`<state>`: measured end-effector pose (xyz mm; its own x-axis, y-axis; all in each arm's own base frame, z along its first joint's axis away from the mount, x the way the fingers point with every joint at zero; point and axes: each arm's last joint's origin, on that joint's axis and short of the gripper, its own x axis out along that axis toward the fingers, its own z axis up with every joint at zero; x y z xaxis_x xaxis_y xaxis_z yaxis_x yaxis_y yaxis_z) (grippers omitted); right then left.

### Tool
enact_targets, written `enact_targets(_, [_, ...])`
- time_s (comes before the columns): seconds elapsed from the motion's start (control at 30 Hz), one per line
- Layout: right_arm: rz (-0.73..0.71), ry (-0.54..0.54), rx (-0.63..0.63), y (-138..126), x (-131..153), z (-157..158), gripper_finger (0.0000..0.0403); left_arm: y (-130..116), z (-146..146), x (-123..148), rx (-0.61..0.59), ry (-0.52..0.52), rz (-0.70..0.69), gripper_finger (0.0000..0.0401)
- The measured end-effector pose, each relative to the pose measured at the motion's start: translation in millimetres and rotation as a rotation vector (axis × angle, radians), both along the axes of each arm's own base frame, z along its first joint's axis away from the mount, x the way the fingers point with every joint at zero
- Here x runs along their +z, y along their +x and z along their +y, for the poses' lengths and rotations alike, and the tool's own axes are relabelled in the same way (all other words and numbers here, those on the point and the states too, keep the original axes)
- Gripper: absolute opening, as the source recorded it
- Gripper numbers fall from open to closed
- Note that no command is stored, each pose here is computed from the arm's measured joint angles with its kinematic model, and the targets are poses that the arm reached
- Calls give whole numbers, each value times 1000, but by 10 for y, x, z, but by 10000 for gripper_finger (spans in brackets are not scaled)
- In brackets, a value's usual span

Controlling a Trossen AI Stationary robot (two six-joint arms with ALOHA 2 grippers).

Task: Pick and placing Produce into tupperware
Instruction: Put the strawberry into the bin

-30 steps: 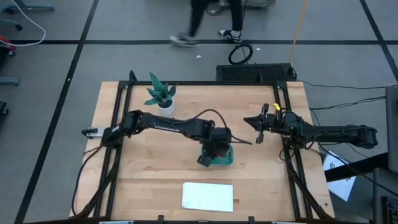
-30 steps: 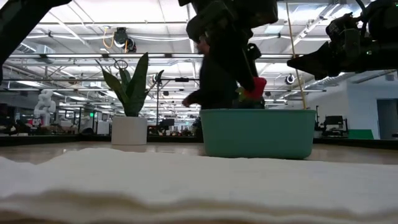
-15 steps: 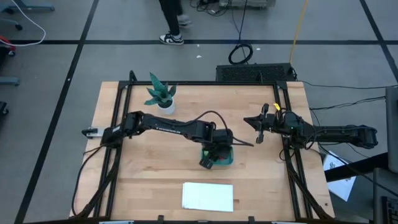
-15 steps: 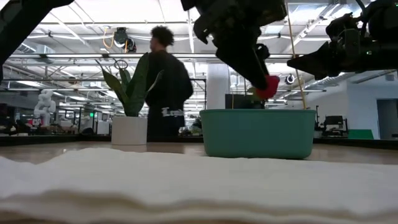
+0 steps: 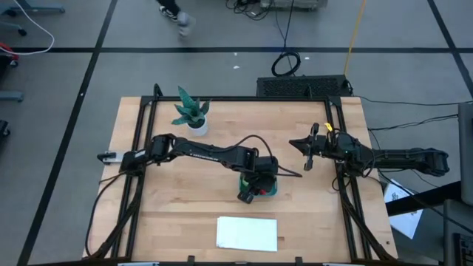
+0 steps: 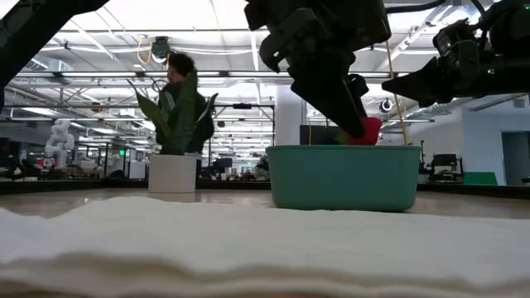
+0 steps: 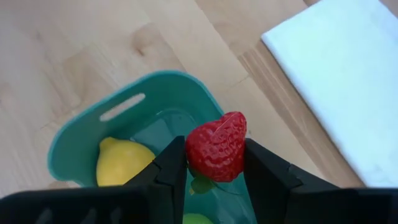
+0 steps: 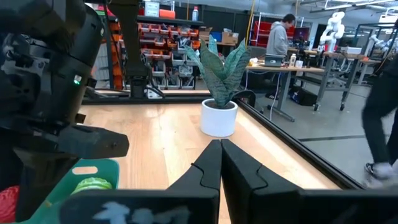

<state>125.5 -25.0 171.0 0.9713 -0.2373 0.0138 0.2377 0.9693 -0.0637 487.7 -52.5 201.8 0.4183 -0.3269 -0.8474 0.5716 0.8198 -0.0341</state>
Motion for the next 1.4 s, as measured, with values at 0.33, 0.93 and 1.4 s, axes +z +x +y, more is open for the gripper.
enact_targets(0.33, [-1, 3, 0, 0, 0, 0, 0, 3, 112, -27, 89, -37, 32, 121])
enact_targets(0.93, [0, 0, 0, 0, 0, 0, 0, 40, 213, -10, 95, -52, -4, 121])
enact_targets(1.4, [-3, 11, 0, 0, 0, 0, 0, 15, 214, -23, 178, -90, 57, 122])
